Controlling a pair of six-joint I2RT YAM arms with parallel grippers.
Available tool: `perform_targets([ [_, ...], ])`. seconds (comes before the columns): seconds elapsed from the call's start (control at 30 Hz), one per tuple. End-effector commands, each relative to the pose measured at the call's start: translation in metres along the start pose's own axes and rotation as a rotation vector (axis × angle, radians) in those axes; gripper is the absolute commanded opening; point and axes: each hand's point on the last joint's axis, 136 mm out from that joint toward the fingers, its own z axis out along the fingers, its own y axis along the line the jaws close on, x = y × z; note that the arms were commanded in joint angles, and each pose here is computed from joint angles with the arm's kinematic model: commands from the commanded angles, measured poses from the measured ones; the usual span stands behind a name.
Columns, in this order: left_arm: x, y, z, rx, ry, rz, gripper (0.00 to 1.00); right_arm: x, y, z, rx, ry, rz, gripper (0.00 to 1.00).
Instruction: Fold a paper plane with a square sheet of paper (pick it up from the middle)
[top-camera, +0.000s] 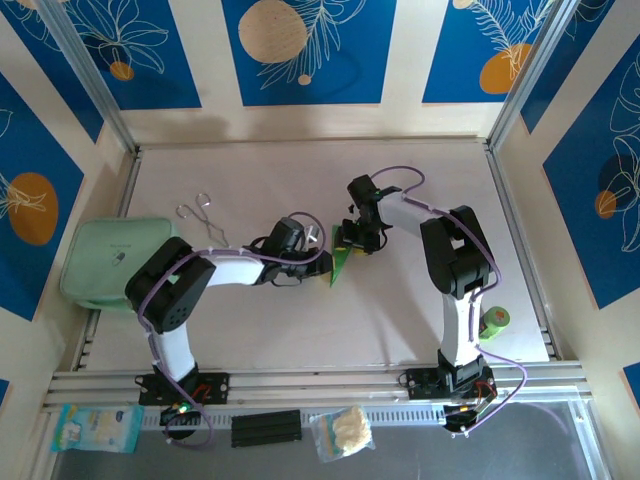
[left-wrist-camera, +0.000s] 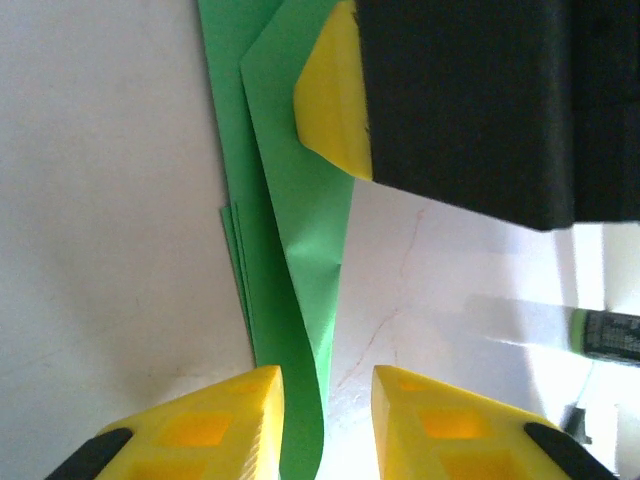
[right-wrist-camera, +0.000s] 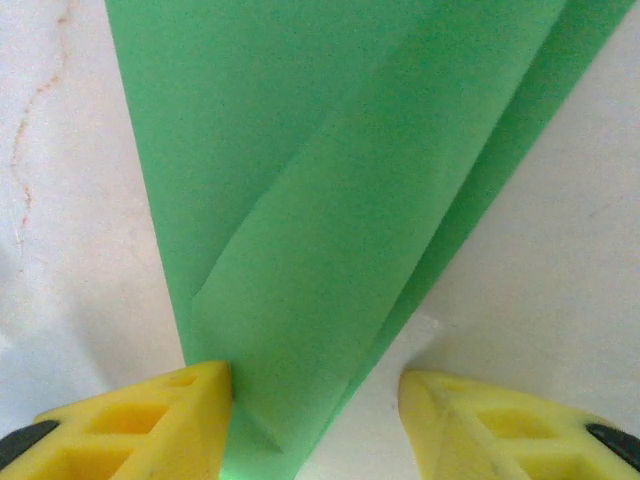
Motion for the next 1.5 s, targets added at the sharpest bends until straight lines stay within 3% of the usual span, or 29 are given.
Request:
perform_targets([
  [0.0,0.001,-0.003,0.000,-0.062,0.014,0.074,0.32,0.021,-0.010,0.043,0.032,0.099,0.036,0.53],
  [0.43,0.006,0.002,0.013,-0.097,0.058,0.073,0.32,0.026,-0.011,0.047,0.049,0.136,0.069,0.56],
  [0.9,0.016,0.018,0.017,-0.152,0.093,0.054,0.22,0.033,-0.015,0.053,0.072,0.167,0.089,0.56],
  [1.47,0.016,0.021,0.016,-0.172,0.097,0.047,0.18,0.038,-0.019,0.059,0.087,0.191,0.087,0.56],
])
